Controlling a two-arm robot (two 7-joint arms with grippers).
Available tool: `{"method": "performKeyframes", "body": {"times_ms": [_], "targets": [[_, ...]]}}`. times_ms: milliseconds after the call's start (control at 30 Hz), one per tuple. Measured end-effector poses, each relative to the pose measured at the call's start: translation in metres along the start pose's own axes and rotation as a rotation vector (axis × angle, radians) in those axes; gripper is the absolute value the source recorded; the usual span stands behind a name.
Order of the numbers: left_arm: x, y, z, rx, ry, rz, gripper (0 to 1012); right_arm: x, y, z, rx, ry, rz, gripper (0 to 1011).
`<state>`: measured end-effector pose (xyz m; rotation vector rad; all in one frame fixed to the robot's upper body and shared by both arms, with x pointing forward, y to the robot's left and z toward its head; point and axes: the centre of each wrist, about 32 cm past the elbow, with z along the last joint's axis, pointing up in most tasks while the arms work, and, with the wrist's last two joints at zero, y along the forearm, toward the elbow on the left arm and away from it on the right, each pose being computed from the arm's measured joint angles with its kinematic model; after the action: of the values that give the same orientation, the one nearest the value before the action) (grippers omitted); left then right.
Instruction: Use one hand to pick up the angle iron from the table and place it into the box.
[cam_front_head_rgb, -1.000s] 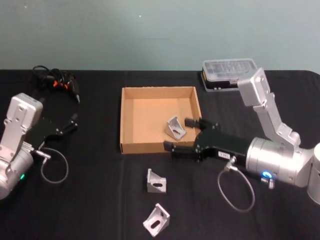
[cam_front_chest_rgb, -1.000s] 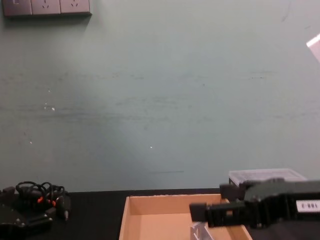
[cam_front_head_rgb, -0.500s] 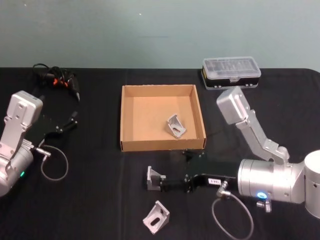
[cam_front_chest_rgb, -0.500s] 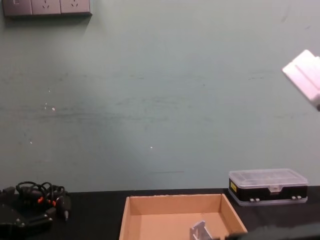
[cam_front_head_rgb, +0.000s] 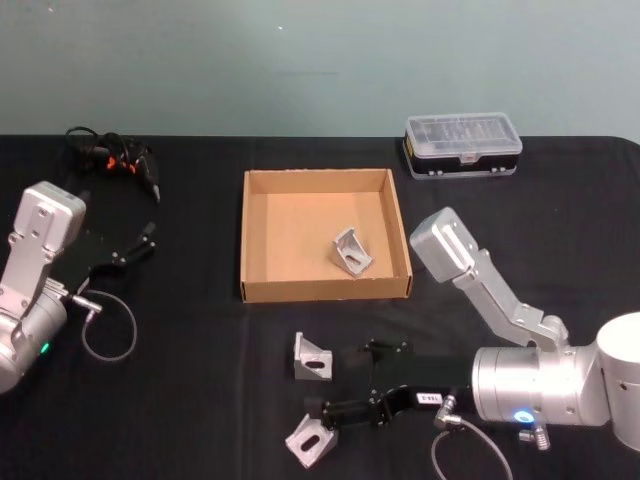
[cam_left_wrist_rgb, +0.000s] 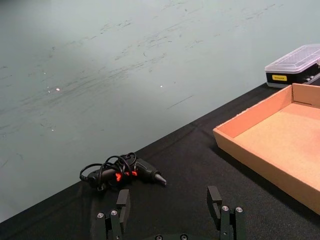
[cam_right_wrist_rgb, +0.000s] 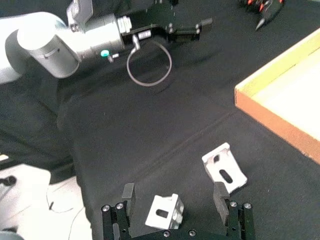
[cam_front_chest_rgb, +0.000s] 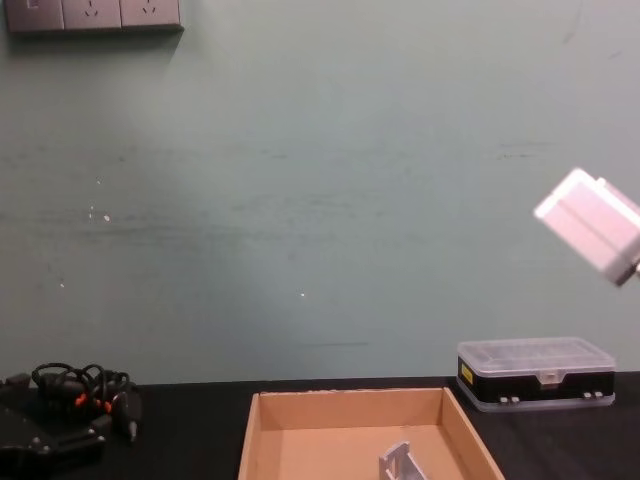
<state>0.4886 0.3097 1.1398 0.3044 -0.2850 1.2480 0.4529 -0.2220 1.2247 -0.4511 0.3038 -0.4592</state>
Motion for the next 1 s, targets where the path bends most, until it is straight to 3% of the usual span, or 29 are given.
{"method": "performKeyframes", "body": {"times_ms": [433,1000], "targets": [[0.0,0.0,0.0,0.0,0.0,0.0,1011,0.002,0.013,-0.01,-0.082,0.015,0.036,1002],[0.0,0.0,0.0,0.0,0.0,0.0,1011,0.008,0.026,-0.016,-0.1,0.019,0.047,1002]]}}
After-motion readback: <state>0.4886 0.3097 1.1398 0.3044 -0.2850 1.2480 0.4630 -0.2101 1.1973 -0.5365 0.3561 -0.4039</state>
